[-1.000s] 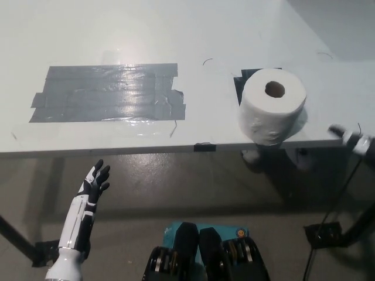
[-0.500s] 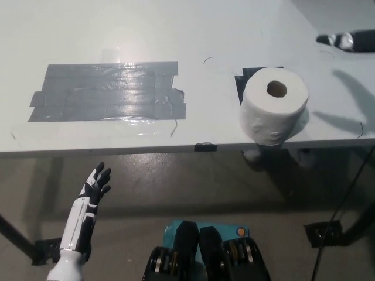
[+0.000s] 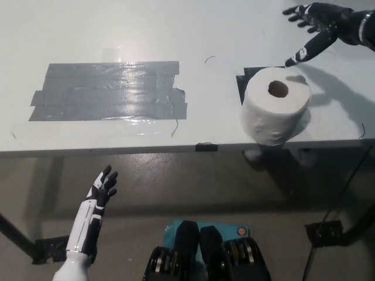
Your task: A toilet paper roll is kept on the black spot on the desk infront of the robot and the robot inserts its right thumb into the hole in the centre to grab the roll. Then it passes the roll to a person.
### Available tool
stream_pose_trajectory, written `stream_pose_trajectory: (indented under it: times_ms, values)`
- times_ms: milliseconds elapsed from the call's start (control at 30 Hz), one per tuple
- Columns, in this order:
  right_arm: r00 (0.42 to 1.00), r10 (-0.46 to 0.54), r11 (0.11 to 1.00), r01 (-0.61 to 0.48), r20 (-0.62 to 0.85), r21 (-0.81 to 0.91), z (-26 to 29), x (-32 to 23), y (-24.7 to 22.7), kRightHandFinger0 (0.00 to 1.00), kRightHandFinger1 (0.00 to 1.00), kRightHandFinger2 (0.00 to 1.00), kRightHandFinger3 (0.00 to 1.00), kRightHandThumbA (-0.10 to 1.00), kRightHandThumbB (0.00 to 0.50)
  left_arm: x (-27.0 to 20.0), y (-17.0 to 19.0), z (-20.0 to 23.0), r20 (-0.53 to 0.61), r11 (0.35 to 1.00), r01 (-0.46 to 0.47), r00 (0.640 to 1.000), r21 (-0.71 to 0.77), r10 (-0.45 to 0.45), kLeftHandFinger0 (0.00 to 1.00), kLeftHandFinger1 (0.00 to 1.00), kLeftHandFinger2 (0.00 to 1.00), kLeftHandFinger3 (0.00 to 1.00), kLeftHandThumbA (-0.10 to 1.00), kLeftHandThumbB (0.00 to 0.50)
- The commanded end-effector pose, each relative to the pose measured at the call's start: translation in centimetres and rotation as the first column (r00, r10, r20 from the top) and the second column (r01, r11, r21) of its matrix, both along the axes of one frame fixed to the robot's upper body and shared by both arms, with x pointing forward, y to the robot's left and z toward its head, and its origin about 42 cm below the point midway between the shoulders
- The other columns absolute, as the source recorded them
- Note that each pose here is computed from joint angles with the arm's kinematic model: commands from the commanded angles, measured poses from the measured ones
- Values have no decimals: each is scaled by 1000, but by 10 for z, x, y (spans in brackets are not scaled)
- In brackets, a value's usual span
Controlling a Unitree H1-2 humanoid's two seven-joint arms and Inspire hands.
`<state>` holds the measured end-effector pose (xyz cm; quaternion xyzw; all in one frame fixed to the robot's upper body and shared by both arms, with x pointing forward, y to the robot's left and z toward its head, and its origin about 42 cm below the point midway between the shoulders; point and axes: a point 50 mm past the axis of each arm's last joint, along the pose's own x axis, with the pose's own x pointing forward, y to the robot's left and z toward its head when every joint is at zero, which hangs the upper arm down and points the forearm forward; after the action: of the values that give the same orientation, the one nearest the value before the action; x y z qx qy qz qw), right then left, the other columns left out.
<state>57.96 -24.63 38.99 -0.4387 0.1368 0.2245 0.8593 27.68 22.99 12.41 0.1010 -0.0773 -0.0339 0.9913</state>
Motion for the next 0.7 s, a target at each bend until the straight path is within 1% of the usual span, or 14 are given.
stream_pose_trajectory:
  times_ms: [0, 67, 100, 200, 233, 333, 433, 467, 500, 567, 600, 667]
  values:
    - [997, 53, 981, -63, -61, -184, 106, 7, 21, 1000, 1000, 1000, 1000, 1000, 379, 9, -11, 20, 88, 998, 53, 995, 28, -55, 1000, 1000, 1000, 1000, 1000, 75]
    - [996, 60, 978, -72, -67, -193, 107, 8, 22, 1000, 1000, 1000, 1000, 1000, 376, 10, -11, 22, 92, 998, 53, 994, 31, -56, 1000, 1000, 1000, 1000, 1000, 71]
    - [995, 69, 978, -82, -73, -190, 106, 8, 24, 1000, 1000, 1000, 1000, 1000, 356, 12, -11, 23, 96, 998, 54, 994, 38, -57, 1000, 1000, 1000, 1000, 1000, 75]
    - [995, 67, 977, -81, -79, -195, 105, 10, 26, 1000, 1000, 1000, 1000, 993, 347, 14, -12, 24, 97, 998, 54, 994, 28, -56, 1000, 1000, 1000, 1000, 1000, 78]
    - [994, 76, 978, -90, -82, -189, 103, 10, 26, 1000, 1000, 1000, 1000, 988, 335, 15, -12, 24, 100, 998, 56, 993, 30, -59, 1000, 1000, 1000, 1000, 1000, 78]
    - [993, 82, 977, -96, -84, -188, 100, 11, 25, 1000, 1000, 1000, 1000, 984, 334, 16, -13, 25, 102, 998, 59, 993, 28, -61, 1000, 1000, 1000, 1000, 1000, 81]
    - [990, 93, 975, -112, -104, -192, 97, 11, 25, 1000, 1000, 1000, 1000, 1000, 346, 18, -13, 25, 108, 997, 62, 992, 36, -65, 1000, 1000, 1000, 1000, 1000, 89]
    - [989, 105, 972, -125, -106, -200, 96, 11, 25, 1000, 1000, 1000, 1000, 1000, 343, 19, -13, 25, 108, 997, 65, 992, 36, -68, 1000, 1000, 1000, 1000, 1000, 101]
    - [988, 112, 970, -132, -107, -203, 94, 11, 27, 1000, 1000, 1000, 1000, 1000, 342, 19, -13, 25, 107, 997, 65, 992, 37, -69, 1000, 1000, 1000, 1000, 1000, 98]
    - [988, 116, 973, -134, -106, -187, 93, 12, 28, 1000, 1000, 1000, 1000, 1000, 365, 20, -14, 26, 106, 997, 66, 992, 37, -69, 1000, 1000, 1000, 1000, 1000, 95]
    - [988, 112, 974, -131, -108, -187, 92, 12, 29, 1000, 1000, 1000, 1000, 1000, 385, 20, -14, 26, 105, 997, 65, 992, 37, -68, 1000, 1000, 1000, 1000, 1000, 92]
    - [987, 103, 974, -126, -126, -187, 87, 13, 30, 1000, 1000, 1000, 1000, 1000, 402, 21, -14, 27, 109, 997, 65, 992, 44, -69, 1000, 1000, 1000, 1000, 1000, 89]
